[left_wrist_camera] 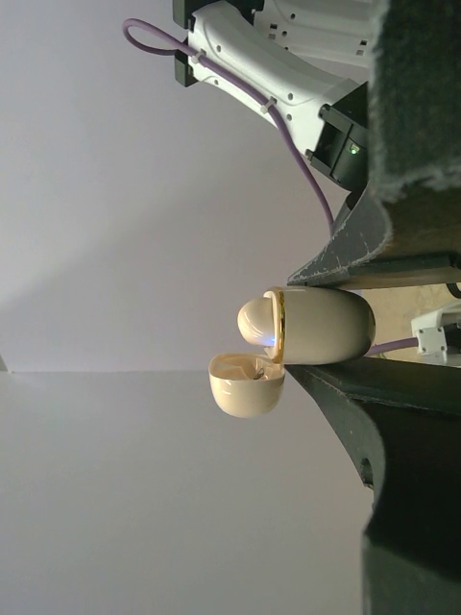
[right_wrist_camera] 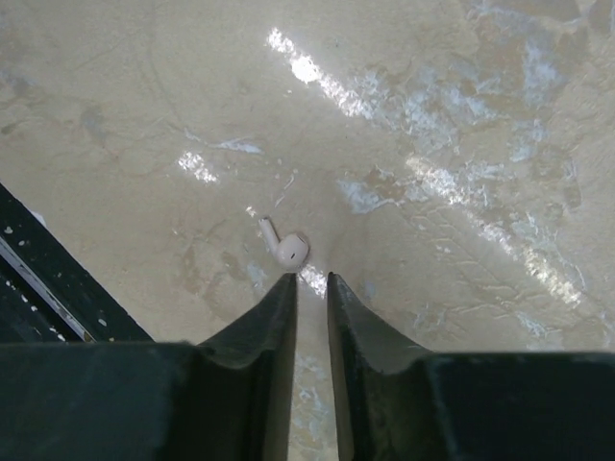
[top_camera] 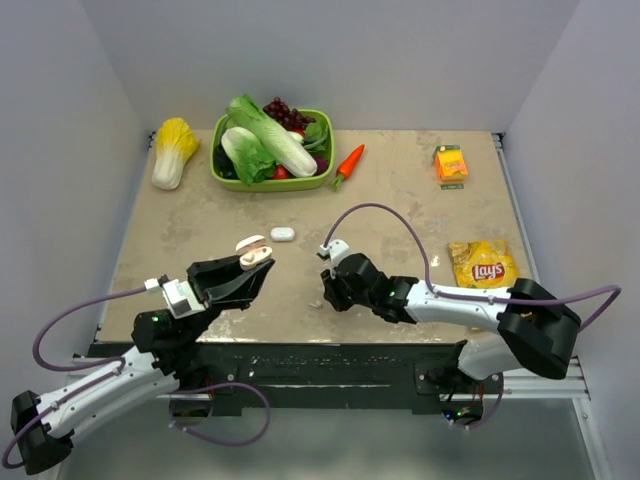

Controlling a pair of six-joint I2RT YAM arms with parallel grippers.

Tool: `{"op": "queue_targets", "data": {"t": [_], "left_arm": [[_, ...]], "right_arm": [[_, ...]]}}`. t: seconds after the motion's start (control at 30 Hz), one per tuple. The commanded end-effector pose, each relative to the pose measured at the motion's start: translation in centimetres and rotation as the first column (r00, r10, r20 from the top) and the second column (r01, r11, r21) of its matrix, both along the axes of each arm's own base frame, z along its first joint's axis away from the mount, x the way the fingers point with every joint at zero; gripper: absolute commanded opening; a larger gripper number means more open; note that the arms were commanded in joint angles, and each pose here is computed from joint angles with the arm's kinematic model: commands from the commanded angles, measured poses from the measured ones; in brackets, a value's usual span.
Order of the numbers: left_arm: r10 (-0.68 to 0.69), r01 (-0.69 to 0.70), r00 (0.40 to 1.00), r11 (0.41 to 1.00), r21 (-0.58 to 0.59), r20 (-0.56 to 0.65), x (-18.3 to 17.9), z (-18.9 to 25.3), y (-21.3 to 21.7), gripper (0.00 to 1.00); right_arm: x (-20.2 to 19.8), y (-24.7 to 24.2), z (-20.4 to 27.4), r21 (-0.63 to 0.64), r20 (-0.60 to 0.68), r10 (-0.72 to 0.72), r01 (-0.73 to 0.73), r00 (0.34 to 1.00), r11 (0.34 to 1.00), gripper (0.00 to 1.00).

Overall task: Insert the wireless bluetooth earbuds into the charging case
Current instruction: Pick up the earbud from the center of the board.

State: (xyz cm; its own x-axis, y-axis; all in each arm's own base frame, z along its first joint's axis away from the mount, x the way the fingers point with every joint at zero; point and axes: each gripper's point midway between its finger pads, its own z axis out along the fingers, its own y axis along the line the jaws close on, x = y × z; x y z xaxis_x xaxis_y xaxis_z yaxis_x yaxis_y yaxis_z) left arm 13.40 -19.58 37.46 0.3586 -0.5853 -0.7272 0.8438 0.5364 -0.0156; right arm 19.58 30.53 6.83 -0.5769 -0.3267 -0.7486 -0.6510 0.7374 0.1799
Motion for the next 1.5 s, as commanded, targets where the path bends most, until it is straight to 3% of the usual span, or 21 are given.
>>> {"op": "queue_targets", "data": {"t": [0.0,0.13,0.4,1.47], "left_arm": [[-0.016,0.016,1.000,1.000,0.003,-0.010,0.0,-0.3,-0.3,0.00],[-0.035,0.036,0.999,0.999,0.010,-0.020,0.0,-0.7,-0.8,0.00],[-0.039,0.040,0.999,0.999,0.005,-0.037,0.1,-1.4,-0.8,0.00],[-0.030,0.030,0.998,1.000,0.008,-0.048,0.2,-1.7,-0.5,0.00]], "right_arm": [[-0.8,0.9,-0.2,0.068,-0.014,-0.002,0.003,1.000,0.998,0.15],[-2.2,0.8,-2.2,0.057,-0.060,0.008,-0.004,0.998,0.998,0.05],[-2.0,0.8,-3.8,0.018,-0.068,-0.013,0.015,0.998,1.000,0.04],[2.8,2.4,-5.3,-0.075,-0.024,-0.083,0.081,0.996,0.994,0.15]]}}
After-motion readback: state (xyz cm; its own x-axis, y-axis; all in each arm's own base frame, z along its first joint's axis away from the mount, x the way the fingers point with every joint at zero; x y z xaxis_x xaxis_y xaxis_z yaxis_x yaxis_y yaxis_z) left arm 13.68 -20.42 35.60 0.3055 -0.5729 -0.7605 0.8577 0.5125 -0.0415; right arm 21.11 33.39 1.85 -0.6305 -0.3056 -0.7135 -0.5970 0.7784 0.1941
